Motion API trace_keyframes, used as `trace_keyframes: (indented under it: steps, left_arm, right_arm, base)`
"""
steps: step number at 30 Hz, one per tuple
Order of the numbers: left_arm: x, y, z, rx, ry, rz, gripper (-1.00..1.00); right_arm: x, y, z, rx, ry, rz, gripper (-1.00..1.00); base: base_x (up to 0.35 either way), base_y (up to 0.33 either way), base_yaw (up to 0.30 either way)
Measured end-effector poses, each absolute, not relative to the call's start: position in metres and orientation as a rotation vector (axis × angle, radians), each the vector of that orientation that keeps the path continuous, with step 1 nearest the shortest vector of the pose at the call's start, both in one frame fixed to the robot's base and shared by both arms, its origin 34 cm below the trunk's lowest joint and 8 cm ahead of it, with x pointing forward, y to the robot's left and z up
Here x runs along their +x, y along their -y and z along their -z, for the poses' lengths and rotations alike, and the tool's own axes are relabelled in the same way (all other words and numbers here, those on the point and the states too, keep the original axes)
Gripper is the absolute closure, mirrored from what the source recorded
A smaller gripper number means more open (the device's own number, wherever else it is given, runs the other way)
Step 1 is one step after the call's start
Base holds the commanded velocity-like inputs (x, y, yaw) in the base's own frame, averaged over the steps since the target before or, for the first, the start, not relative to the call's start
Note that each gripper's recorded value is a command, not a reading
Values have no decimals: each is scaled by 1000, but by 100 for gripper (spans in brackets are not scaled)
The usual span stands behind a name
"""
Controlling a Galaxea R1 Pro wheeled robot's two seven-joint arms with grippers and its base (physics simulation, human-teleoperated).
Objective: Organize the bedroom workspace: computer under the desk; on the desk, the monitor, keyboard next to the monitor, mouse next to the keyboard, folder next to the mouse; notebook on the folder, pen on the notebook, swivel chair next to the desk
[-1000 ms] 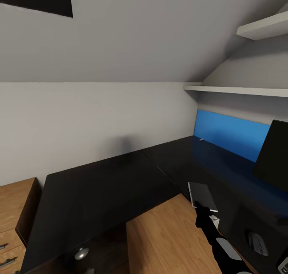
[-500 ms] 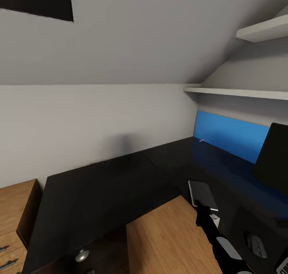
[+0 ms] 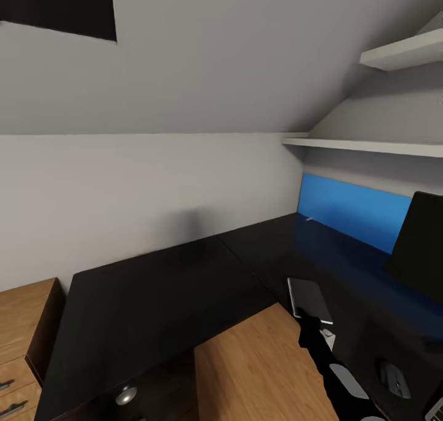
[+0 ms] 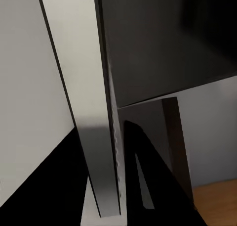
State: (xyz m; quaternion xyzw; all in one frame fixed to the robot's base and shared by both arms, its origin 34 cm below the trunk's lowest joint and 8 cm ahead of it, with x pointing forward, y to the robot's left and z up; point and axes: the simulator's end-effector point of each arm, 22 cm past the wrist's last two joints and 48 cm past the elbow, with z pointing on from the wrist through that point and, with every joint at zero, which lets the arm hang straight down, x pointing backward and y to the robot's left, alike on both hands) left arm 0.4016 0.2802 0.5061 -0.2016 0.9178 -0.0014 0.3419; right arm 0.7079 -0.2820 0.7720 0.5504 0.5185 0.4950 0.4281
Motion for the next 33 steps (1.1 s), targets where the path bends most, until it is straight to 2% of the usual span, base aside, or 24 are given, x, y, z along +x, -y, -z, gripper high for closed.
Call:
trace_keyframes:
  steps: [33]
  left_arm:
    - [418, -279, -520, -518, -2336, 19, -100]
  right_arm:
    - [711, 261, -802, 1279, -1325, -1275, 100]
  base:
    - [0, 0, 0]
